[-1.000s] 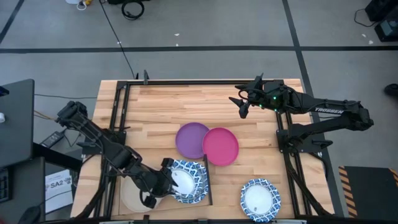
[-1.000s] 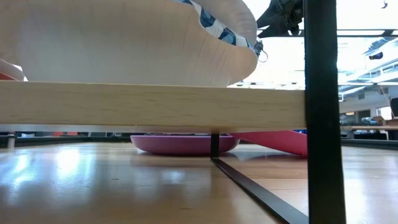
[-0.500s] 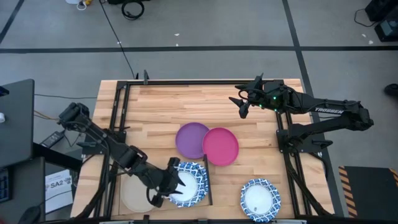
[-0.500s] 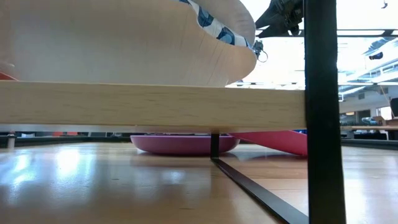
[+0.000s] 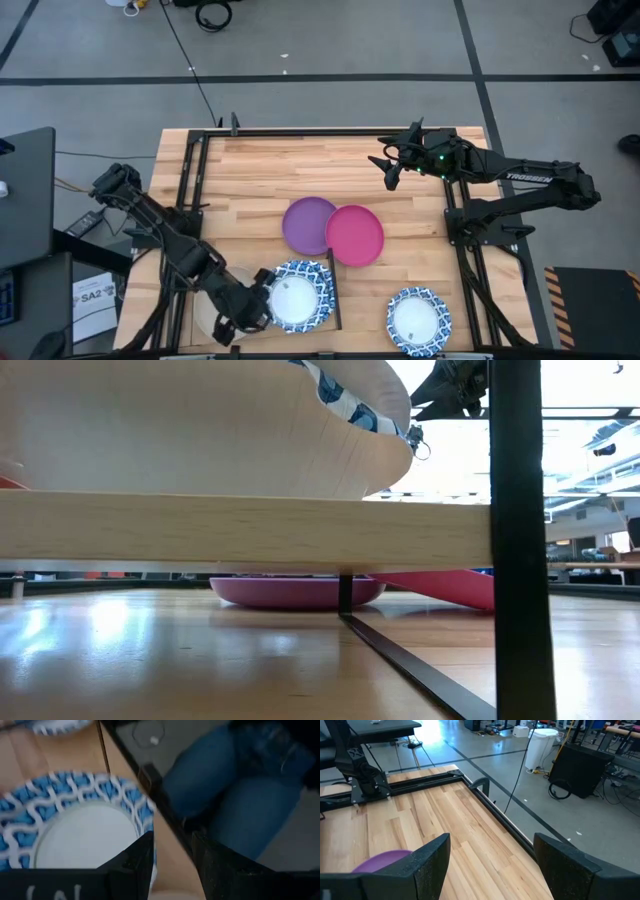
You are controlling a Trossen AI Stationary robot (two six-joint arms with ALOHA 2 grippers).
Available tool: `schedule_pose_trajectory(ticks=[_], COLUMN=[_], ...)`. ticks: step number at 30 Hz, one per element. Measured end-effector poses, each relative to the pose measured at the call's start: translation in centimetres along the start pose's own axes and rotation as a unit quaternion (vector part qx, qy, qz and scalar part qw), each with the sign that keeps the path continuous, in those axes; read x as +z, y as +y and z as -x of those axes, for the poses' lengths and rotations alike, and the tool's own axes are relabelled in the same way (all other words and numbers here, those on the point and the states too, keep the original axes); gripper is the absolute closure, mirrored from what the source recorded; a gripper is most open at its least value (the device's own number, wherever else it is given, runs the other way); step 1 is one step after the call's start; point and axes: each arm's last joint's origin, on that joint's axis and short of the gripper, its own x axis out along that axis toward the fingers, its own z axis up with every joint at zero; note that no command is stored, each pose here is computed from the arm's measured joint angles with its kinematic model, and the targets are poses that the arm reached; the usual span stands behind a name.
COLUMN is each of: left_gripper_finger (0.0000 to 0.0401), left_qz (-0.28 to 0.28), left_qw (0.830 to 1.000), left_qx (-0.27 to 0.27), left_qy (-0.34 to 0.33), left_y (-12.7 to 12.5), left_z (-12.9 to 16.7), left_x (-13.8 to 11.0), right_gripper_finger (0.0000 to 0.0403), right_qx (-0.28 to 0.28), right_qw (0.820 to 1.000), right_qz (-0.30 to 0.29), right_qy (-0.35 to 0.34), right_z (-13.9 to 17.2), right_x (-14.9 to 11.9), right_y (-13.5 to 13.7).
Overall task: Place and stack plates onto a shelf
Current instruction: Stack the top blue patterned bowl on top of the blue patterned bowl on the shelf
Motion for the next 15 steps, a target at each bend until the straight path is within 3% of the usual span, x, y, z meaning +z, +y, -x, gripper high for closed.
schedule_pose_trajectory(ticks=[15], left_gripper_finger=[0.0260], left_qz=[-0.092], left_qw=[0.993], left_qx=[0.043], left_qy=[0.063], left_y=[0.2], left_z=[-0.7], left_x=[-1.3], right_gripper_finger=[0.0112], right_qx=[0.000], right_qw=[1.000], right_qz=[0.000], right_qy=[0.000], right_z=[0.0], right_x=[0.0], right_y=[0.0])
